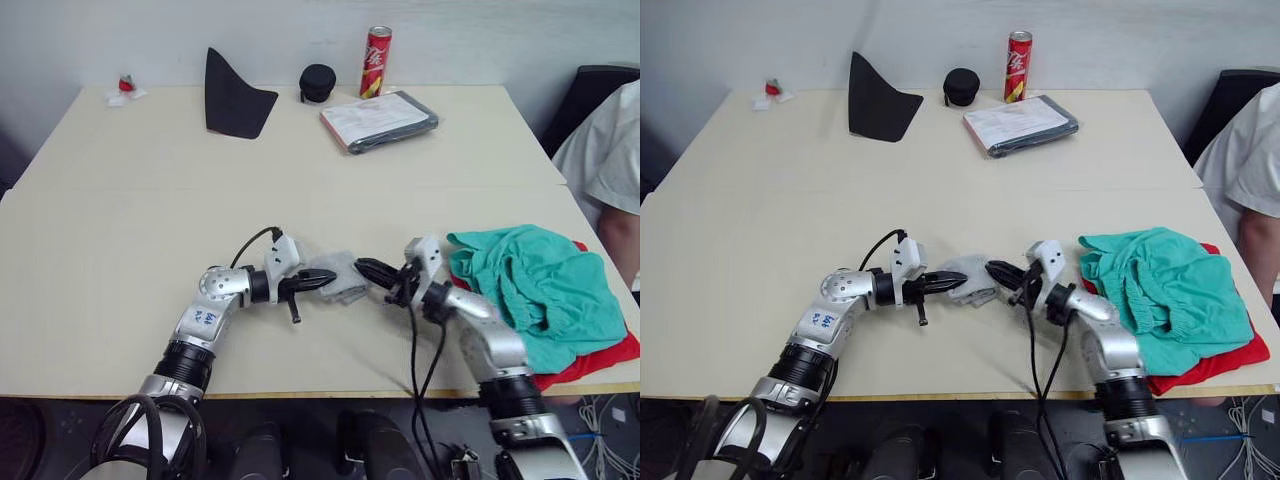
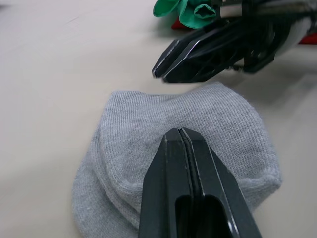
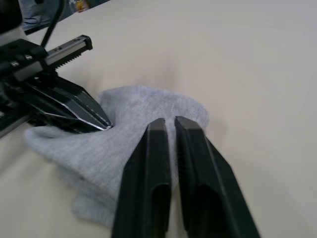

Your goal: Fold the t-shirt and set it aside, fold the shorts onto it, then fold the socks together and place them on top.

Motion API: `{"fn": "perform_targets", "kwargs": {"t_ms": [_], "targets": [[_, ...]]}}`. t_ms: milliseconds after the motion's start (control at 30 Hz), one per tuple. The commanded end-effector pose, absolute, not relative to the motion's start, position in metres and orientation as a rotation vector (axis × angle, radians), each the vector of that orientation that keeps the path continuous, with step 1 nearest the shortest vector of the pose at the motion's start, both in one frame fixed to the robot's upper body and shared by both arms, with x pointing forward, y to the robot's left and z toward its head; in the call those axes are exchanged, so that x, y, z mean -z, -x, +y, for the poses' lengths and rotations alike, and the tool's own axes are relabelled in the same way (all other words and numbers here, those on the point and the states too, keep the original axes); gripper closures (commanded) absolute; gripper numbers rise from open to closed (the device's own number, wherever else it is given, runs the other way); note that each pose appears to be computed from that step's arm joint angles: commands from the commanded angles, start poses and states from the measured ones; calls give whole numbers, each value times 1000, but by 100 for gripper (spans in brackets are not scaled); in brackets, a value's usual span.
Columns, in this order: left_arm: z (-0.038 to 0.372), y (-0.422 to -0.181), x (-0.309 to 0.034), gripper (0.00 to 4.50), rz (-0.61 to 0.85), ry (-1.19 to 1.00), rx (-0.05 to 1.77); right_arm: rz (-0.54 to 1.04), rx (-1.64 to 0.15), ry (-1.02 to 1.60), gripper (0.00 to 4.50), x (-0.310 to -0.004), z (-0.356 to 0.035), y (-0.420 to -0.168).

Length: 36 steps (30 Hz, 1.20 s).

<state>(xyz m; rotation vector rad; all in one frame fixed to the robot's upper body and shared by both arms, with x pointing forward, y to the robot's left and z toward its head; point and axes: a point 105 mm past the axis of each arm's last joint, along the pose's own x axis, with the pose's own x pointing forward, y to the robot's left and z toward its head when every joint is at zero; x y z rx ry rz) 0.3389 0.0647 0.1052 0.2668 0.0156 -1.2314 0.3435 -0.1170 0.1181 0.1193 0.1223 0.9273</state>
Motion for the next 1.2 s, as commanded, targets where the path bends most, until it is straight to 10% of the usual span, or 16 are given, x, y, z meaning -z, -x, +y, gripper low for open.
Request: {"fn": "perform_targets", "kwargs": {"t_ms": [33, 267, 367, 833, 1033, 1200], "targets": [[67, -336, -97, 450, 27, -278, 1238, 285, -949, -156, 260, -123, -122, -348], [68, -333, -93, 450, 16, -287, 1238, 602, -947, -338, 15, -118, -106, -361], [67, -331, -90, 450, 18, -289, 1242, 678, -1015, -368, 7, -118, -82, -356], [76, -329, -92, 450, 4, -298, 1245, 699, -1001, -487, 434, -118, -73, -359], [80, -321, -114, 450, -83, -202, 1287, 639, -983, -510, 441, -130, -90, -352], [83, -300, -157, 332, -190, -105, 1392, 504, -1050, -322, 441, -172, -138, -307]]}}
